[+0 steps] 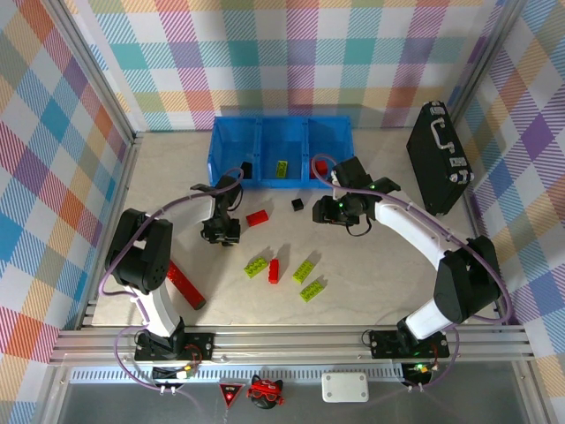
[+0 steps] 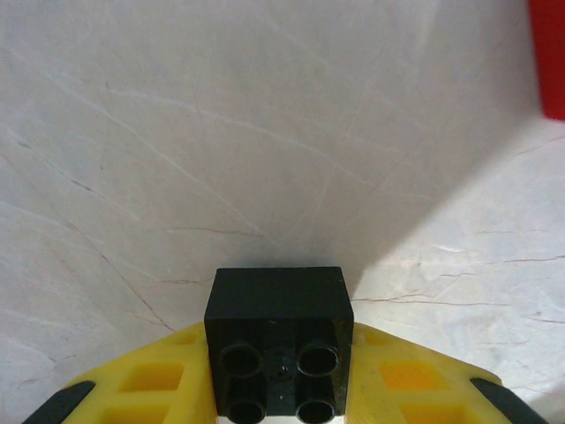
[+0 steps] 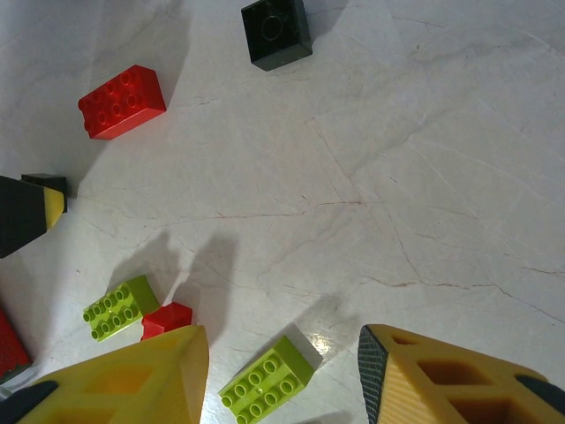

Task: Sort the legos into containers by color
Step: Pick up the lego from the center of the table, then place the lego in the container.

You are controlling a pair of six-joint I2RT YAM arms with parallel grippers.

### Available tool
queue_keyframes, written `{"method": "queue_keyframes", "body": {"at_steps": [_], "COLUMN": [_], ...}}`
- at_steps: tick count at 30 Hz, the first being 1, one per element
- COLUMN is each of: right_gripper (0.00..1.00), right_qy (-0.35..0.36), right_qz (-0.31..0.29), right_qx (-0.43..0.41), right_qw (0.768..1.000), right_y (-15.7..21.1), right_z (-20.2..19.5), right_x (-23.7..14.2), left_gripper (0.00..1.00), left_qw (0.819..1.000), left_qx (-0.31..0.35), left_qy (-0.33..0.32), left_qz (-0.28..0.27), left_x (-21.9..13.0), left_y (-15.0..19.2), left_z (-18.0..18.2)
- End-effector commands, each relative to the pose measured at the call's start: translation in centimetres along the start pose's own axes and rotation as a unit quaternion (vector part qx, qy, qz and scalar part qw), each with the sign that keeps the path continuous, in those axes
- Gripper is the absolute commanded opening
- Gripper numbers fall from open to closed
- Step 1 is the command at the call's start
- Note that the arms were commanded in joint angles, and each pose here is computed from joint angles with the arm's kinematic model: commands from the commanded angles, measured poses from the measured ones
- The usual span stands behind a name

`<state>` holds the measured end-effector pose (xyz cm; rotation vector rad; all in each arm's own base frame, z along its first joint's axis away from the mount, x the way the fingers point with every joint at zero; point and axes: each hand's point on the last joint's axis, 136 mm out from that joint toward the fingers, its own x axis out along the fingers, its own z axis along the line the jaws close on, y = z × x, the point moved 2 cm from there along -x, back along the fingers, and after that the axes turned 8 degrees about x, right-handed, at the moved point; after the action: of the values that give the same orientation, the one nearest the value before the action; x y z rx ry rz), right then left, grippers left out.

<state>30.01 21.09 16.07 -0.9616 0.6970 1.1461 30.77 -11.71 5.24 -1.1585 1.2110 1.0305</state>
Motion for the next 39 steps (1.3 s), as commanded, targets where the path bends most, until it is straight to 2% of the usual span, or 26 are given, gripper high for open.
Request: {"method": "queue_keyframes", "body": {"at_steps": [1,9,20,30,39], "right_gripper": [0.5,0.5,0.5,0.5,0.5], "right_qy": [-0.006,-0.005,0.004,0.012,0.014], "right_qz": [-0.015,-0.019,-0.026,-0.026,-0.025], "right_qx": [-0.003,-0.001,0.005,0.01,0.01], "right_qw": [1.0,1.0,1.0,1.0,1.0], "right_y": [0.1,0.4,1.4,1.9,2.1], "right_z": [0.3,0.0,-0.8,-1.4,-1.5], "right_x": [-0.9,-1.3,-2.4,-2.7,-2.8], "left_gripper": [0.3,0.3,0.3,0.3,0.31], "left_qw": [0.999,0.994,0.983,0.971,0.964], "left_qx": [0.007,0.002,-0.009,-0.018,-0.014], "left_qy": [0.004,-0.008,-0.042,-0.078,-0.12], "left_qz": [-0.038,-0.105,-0.177,-0.224,-0.238], "left_x": [-3.2,-6.9,-8.8,-7.5,-4.3], "left_y": [-1.6,-7.0,-15.5,-21.8,-24.8], "left_z": [-0.4,-0.3,1.3,2.8,4.0]}}
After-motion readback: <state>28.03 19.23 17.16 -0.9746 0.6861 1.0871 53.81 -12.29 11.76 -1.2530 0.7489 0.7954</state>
